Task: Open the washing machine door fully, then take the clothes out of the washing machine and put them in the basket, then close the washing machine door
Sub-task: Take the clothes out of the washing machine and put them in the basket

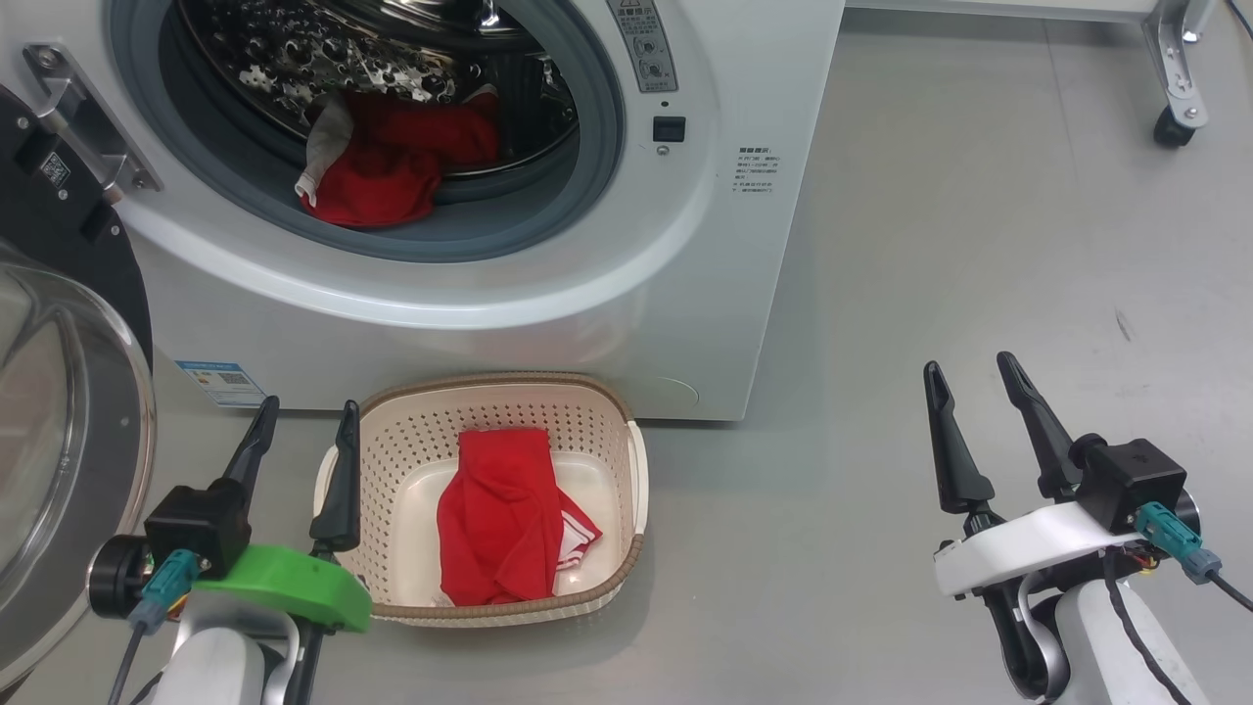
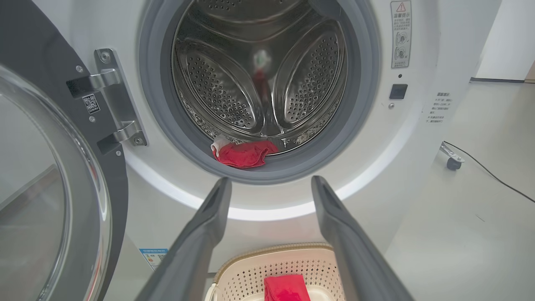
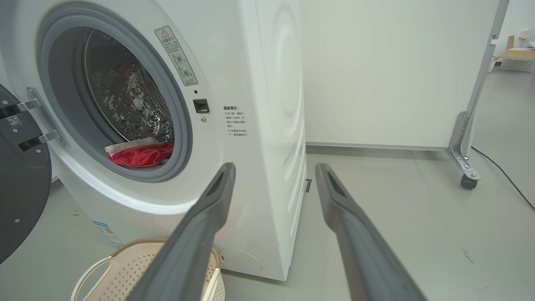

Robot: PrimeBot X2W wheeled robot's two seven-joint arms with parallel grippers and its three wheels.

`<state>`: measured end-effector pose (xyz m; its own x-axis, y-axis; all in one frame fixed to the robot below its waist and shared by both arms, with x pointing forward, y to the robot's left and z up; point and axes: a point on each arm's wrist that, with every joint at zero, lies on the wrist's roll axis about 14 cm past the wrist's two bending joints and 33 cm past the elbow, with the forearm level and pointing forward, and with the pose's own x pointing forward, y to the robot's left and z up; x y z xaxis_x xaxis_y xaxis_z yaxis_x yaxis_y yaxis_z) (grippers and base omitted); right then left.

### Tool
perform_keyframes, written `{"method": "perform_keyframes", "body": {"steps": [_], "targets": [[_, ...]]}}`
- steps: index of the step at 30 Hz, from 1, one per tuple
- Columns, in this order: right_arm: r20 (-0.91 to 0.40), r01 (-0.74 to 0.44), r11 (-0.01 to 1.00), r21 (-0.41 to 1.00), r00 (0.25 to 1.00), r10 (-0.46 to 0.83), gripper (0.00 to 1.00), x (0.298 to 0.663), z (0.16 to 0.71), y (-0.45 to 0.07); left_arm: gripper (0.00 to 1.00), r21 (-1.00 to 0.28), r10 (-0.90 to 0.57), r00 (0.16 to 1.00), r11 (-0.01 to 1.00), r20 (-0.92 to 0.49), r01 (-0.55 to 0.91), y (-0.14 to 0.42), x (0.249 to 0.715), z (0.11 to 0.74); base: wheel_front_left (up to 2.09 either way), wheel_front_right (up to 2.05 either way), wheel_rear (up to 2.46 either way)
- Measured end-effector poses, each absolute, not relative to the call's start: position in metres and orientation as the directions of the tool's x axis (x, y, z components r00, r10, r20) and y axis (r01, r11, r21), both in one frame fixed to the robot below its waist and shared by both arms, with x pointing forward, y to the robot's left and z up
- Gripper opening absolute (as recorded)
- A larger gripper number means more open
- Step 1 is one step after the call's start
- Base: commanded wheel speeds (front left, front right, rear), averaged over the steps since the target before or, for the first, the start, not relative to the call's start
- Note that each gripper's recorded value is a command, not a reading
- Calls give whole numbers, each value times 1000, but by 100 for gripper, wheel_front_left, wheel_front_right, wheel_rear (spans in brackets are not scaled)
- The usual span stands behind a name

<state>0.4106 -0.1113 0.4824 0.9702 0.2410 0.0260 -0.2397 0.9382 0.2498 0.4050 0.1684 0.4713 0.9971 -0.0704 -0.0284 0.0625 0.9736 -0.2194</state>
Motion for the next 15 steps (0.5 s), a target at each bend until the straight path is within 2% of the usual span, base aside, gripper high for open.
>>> {"method": "perform_keyframes", "body": {"steps": [15], "targets": [[17,-243,937,251,969,247,100,411,479,-110,100,-218,-80,996,973,-36,70,165,404,468,0,0,0]]}}
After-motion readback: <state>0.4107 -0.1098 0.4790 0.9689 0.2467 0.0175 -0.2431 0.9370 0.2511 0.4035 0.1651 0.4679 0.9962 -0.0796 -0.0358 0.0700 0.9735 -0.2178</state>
